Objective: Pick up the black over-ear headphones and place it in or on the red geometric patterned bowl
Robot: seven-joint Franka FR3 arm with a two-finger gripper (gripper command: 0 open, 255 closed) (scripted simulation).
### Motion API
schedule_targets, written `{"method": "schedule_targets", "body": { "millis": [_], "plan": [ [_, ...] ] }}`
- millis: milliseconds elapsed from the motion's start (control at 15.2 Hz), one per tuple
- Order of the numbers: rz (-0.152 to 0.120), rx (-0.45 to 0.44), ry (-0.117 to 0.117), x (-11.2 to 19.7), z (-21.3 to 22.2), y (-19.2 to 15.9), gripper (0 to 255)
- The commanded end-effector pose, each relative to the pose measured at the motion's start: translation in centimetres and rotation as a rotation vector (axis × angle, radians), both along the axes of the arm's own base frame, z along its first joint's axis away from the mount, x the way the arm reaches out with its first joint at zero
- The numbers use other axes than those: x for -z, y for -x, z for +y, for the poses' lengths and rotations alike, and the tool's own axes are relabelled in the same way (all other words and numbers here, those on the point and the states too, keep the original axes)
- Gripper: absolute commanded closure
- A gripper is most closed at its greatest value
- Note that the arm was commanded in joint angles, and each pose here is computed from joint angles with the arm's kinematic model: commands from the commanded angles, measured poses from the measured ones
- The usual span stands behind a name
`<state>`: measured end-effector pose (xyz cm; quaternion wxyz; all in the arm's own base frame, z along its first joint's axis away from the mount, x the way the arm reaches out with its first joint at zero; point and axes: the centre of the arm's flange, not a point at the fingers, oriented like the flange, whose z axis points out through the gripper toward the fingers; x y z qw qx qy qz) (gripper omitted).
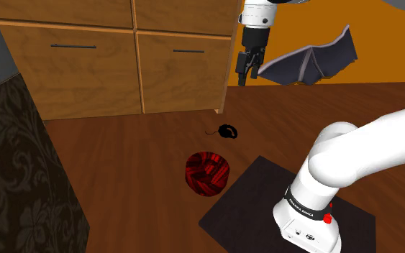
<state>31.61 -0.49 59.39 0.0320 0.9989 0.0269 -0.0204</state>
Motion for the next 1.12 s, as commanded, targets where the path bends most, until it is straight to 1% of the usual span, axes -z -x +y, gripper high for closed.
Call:
{"method": "schedule_targets", "body": {
  "millis": [0, 1056],
  "plan": [
    [0.000, 0.000, 0.000, 0.0, 0.0, 0.0, 0],
    [0.080, -0.043, 0.070, 16.7, -8.7, -9.9, 0]
  ]
}}
